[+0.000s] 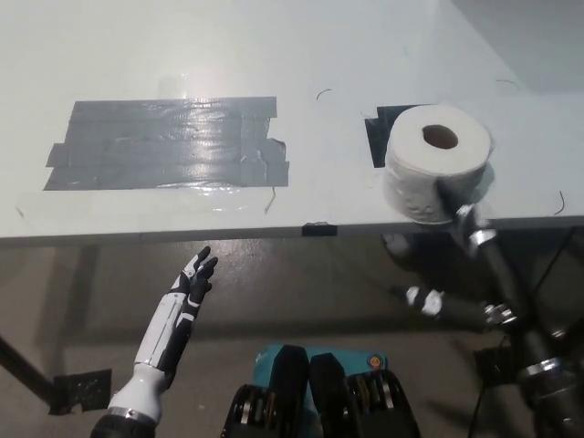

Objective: A toilet paper roll is kept on the black spot on the desk infront of the robot and the robot inserts its right thumb into the hole in the centre to grab the roll. Then it passes the roll to a person.

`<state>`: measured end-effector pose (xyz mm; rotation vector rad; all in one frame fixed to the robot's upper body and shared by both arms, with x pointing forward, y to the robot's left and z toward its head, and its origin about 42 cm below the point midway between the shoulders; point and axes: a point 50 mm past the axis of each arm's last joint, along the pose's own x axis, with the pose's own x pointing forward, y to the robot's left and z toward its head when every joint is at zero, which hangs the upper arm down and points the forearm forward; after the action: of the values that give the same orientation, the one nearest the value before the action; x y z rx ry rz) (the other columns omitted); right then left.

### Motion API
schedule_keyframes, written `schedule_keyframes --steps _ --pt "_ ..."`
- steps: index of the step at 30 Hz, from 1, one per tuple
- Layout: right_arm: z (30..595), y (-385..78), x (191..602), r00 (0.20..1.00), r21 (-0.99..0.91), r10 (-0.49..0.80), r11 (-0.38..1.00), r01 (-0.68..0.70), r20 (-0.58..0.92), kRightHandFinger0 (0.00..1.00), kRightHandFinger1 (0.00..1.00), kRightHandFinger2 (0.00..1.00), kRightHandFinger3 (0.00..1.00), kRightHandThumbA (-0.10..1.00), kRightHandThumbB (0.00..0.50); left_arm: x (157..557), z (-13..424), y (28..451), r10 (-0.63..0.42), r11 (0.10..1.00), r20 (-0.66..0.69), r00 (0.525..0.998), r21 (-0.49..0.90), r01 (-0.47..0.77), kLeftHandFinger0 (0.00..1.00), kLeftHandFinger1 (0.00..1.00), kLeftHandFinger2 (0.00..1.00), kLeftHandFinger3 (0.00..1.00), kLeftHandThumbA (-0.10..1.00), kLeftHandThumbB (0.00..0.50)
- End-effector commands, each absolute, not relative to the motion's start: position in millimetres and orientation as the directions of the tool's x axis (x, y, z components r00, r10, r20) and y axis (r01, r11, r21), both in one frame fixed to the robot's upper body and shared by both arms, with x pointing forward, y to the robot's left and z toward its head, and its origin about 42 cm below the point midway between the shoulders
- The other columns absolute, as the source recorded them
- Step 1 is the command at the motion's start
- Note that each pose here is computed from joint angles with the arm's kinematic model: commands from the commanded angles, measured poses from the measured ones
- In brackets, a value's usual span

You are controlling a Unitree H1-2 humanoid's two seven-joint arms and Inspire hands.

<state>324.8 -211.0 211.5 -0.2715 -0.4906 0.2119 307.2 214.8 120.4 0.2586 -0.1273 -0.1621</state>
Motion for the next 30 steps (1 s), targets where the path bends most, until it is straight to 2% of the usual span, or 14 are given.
schedule_keyframes --steps 1,5,9,10,14,15,17,18,19,20,22,25,28,30 --pt "311.8 -237.5 322.3 0.756 -0.352 0.219 0.936 0.017 0.618 1.0 1.0 1.0 1.0 1.0 0.35 308.7 134.8 214.9 -0.206 0.945 0.172 0.963 0.292 0.15 1.0 1.0 1.0 1.0 1.0 0.122" --pt "359.2 -262.7 344.0 0.781 -0.426 0.203 0.901 0.088 0.591 1.0 1.0 1.0 1.0 1.0 0.36 309.0 135.0 214.8 -0.21 0.943 0.175 0.962 0.294 0.152 1.0 1.0 1.0 1.0 1.0 0.124" --pt "396.8 -276.1 374.0 0.813 -0.448 0.194 0.889 0.091 0.549 1.0 1.0 1.0 1.0 0.98 0.34 308.4 135.5 215.8 -0.213 0.943 0.175 0.961 0.295 0.155 1.0 1.0 1.0 1.0 1.0 0.124" --pt "408.1 -280.0 386.4 0.842 -0.48 0.19 0.873 0.091 0.505 1.0 1.0 1.0 1.0 0.98 0.362 308.4 135.9 215.9 -0.212 0.943 0.174 0.962 0.294 0.155 1.0 1.0 1.0 1.0 1.0 0.125" --pt "434.4 -286.9 423.2 0.894 -0.609 0.239 0.792 0.047 0.379 1.0 1.0 1.0 1.0 0.95 0.33 309.1 135.6 216.3 -0.212 0.942 0.171 0.962 0.297 0.155 1.0 1.0 1.0 1.0 1.0 0.121" --pt "437.7 -286.5 435.9 0.909 -0.6 0.247 0.8 0.003 0.335 1.0 1.0 1.0 1.0 0.87 0.322 308.6 135.8 217.2 -0.211 0.942 0.171 0.962 0.298 0.154 1.0 1.0 1.0 1.0 1.0 0.12" --pt "447.1 -284.3 463.6 0.936 -0.661 0.25 0.75 -0.026 0.246 1.0 1.0 1.0 1.0 0.84 0.327 308.7 135.9 217.4 -0.213 0.942 0.175 0.961 0.3 0.154 1.0 1.0 1.0 1.0 1.0 0.115" --pt "450.6 -282.9 475.1 0.948 -0.698 0.25 0.715 -0.043 0.199 1.0 1.0 1.0 1.0 0.86 0.332 308.9 135.9 217.4 -0.212 0.942 0.174 0.962 0.299 0.153 1.0 1.0 1.0 1.0 1.0 0.118" --pt "454.3 -280.6 487.1 0.96 -0.752 0.244 0.657 -0.058 0.139 1.0 1.0 1.0 1.0 0.93 0.36 308.9 135.8 216.7 -0.213 0.941 0.172 0.962 0.302 0.154 1.0 1.0 1.0 1.0 1.0 0.117" --pt "457.0 -278.0 499.5 0.966 -0.767 0.244 0.635 -0.094 0.084 1.0 1.0 1.0 1.0 0.94 0.385 308.9 135.7 216.2 -0.212 0.942 0.172 0.962 0.299 0.155 1.0 1.0 1.0 1.0 1.0 0.116" --pt "453.5 -275.2 511.3 0.967 -0.764 0.253 0.627 -0.151 0.017 1.0 1.0 1.0 1.0 0.85 0.35 302.7 131.4 215.8 -0.211 0.942 0.163 0.964 0.299 0.156 1.0 1.0 1.0 1.0 1.0 0.116" --pt "448.8 -266.0 530.7 0.947 -0.7 0.308 0.656 -0.283 -0.095 1.0 1.0 1.0 1.0 0.76 0.373 298.7 129.4 215.2 -0.213 0.941 0.15 0.965 0.296 0.161 1.0 1.0 1.0 1.0 1.0 0.11" --pt "446.3 -249.5 547.2 0.91 -0.715 0.332 0.572 -0.402 -0.246 1.0 1.0 1.0 1.0 0.86 0.338 296.7 128.7 214.6 -0.21 0.94 0.141 0.967 0.299 0.161 1.0 1.0 1.0 1.0 1.0 0.114" --pt "443.2 -241.4 557.7 0.889 -0.707 0.33 0.543 -0.453 -0.317 1.0 1.0 1.0 1.0 0.86 0.349 296.0 128.3 214.0 -0.205 0.945 0.142 0.968 0.287 0.158 1.0 1.0 1.0 1.0 1.0 0.128"
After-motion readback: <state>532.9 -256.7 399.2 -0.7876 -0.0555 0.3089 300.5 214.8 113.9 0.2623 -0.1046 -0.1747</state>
